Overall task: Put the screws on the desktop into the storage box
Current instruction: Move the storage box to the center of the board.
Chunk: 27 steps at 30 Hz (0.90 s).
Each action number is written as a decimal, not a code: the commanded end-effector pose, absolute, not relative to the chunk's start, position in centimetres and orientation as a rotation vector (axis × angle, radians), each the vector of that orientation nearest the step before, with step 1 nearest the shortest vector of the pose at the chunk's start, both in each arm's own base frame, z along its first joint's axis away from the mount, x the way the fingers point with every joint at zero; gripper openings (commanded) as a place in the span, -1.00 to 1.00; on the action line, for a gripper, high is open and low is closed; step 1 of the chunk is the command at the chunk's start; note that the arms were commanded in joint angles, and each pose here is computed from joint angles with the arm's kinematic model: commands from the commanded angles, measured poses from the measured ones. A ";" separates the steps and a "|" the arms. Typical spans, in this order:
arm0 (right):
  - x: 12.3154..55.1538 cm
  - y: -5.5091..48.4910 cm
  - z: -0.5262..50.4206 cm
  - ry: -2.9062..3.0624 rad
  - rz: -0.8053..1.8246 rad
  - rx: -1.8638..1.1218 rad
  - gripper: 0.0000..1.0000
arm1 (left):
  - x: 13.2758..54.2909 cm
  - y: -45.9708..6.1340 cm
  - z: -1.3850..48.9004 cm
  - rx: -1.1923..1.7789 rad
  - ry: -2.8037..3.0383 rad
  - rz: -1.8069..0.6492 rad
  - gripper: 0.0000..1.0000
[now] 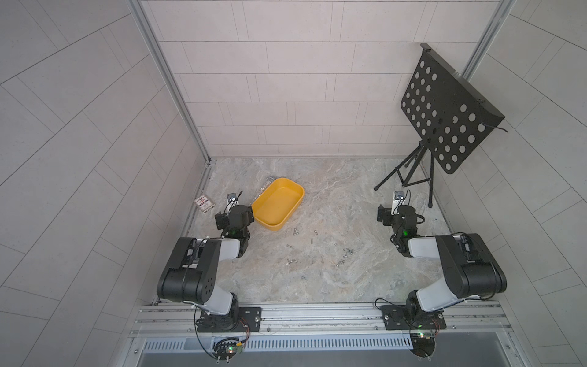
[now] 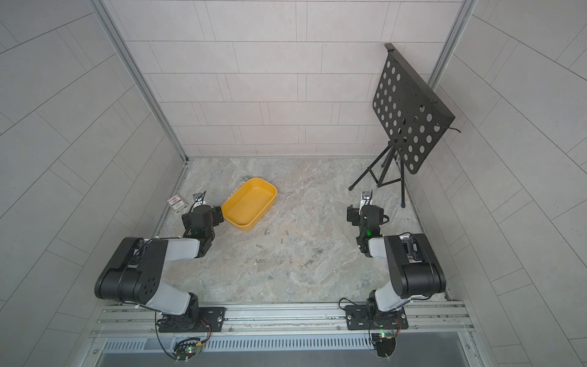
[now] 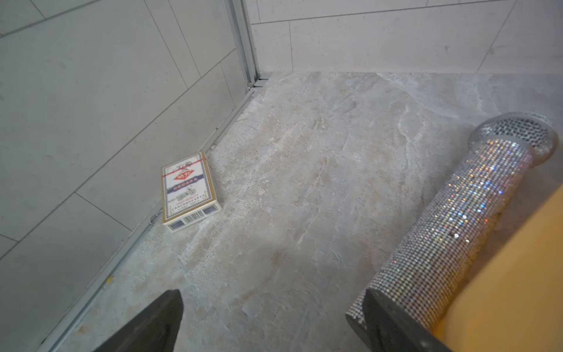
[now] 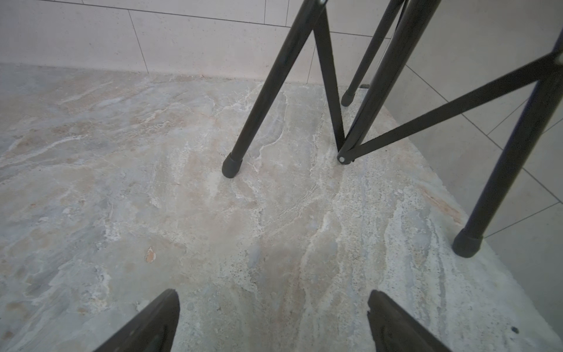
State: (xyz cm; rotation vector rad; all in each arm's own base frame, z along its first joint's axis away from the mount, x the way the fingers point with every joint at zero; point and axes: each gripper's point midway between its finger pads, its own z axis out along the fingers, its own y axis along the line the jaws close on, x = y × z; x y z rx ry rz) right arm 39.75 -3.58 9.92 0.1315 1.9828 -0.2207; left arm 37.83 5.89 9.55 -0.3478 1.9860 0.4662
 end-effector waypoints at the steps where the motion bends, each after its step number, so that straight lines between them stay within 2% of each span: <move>1: 40.6 -3.7 14.4 1.990 -0.202 0.171 1.00 | 37.3 8.2 15.2 -0.530 1.985 0.620 0.94; 4: 41.4 -3.2 18.5 1.918 -0.151 0.198 1.00 | 36.5 8.8 19.0 -0.609 2.020 0.665 0.92; 7: 40.8 -4.1 21.1 1.989 -0.176 0.334 1.00 | 35.5 8.0 22.4 -0.639 2.066 0.571 0.93; 11: 40.5 -2.0 22.9 2.202 -0.048 0.339 1.00 | 34.3 5.2 24.9 -0.548 2.180 0.358 0.74; 13: 39.9 -1.0 23.4 2.273 -0.016 0.337 1.00 | 33.2 3.9 24.8 -0.531 2.252 0.263 0.62; 16: 38.5 0.6 23.7 2.373 0.005 0.297 1.00 | 31.5 2.8 24.0 -0.553 2.367 0.197 0.61; 19: 37.2 2.2 23.4 2.455 0.036 0.259 1.00 | 29.7 2.5 22.0 -0.623 2.515 0.247 0.60; 24: 36.0 4.2 21.8 2.526 0.085 0.234 1.00 | 28.3 0.7 18.5 -0.602 2.708 0.318 0.65; 27: 35.6 4.5 20.3 2.573 0.081 0.229 1.00 | 28.3 -0.9 16.6 -0.644 2.727 0.242 0.72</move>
